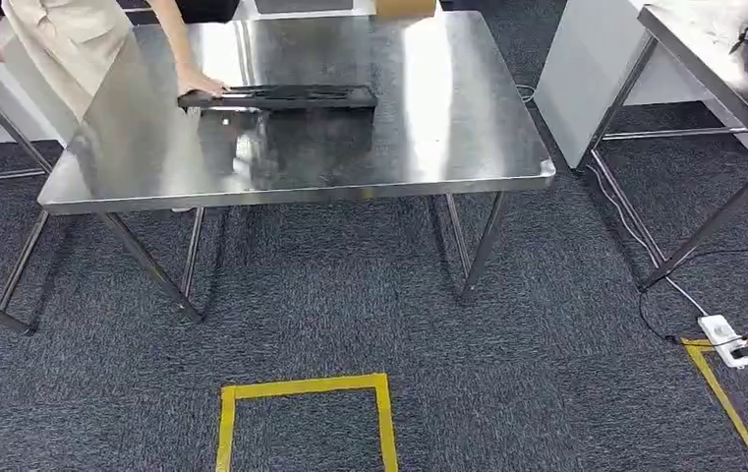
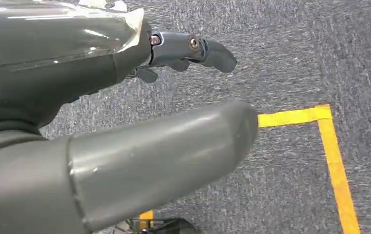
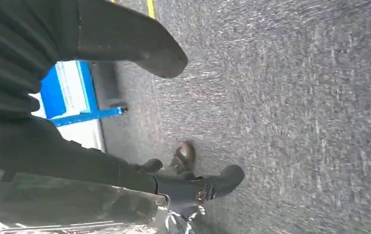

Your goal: Take the parts from the cabinet and place them on the table.

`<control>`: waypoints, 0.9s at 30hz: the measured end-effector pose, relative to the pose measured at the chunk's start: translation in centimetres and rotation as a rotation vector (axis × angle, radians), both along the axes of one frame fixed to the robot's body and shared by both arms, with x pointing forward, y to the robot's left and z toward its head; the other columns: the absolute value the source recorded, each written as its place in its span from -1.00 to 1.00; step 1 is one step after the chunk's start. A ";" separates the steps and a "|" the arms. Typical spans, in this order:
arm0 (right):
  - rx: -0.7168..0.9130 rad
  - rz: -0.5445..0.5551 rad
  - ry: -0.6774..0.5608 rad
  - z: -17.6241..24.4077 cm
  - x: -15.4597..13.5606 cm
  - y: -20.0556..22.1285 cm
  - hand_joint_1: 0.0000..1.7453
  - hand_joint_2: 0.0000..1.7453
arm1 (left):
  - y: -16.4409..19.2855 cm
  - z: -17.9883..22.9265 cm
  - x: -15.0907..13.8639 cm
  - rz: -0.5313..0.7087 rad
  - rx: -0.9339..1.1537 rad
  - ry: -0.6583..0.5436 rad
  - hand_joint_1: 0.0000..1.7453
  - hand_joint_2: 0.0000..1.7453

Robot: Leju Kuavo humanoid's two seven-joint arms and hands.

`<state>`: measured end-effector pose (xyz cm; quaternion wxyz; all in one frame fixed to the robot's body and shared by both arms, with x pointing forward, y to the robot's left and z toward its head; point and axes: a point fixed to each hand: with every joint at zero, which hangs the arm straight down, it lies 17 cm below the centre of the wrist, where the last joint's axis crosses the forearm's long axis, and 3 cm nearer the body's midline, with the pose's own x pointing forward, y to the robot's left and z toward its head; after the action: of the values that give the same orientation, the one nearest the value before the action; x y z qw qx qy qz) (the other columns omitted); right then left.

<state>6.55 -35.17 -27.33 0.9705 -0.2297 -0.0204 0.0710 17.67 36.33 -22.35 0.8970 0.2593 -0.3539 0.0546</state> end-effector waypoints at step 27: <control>0.001 0.013 0.000 0.0 0.2 0.0 -1.00 1.00 | 0.0 -0.1 0.0 0.002 -0.005 0.003 -1.00 -1.00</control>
<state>6.77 -35.13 -27.32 0.9701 -0.2290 -0.0221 0.0771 17.62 36.28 -22.41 0.8980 0.2577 -0.3522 0.0561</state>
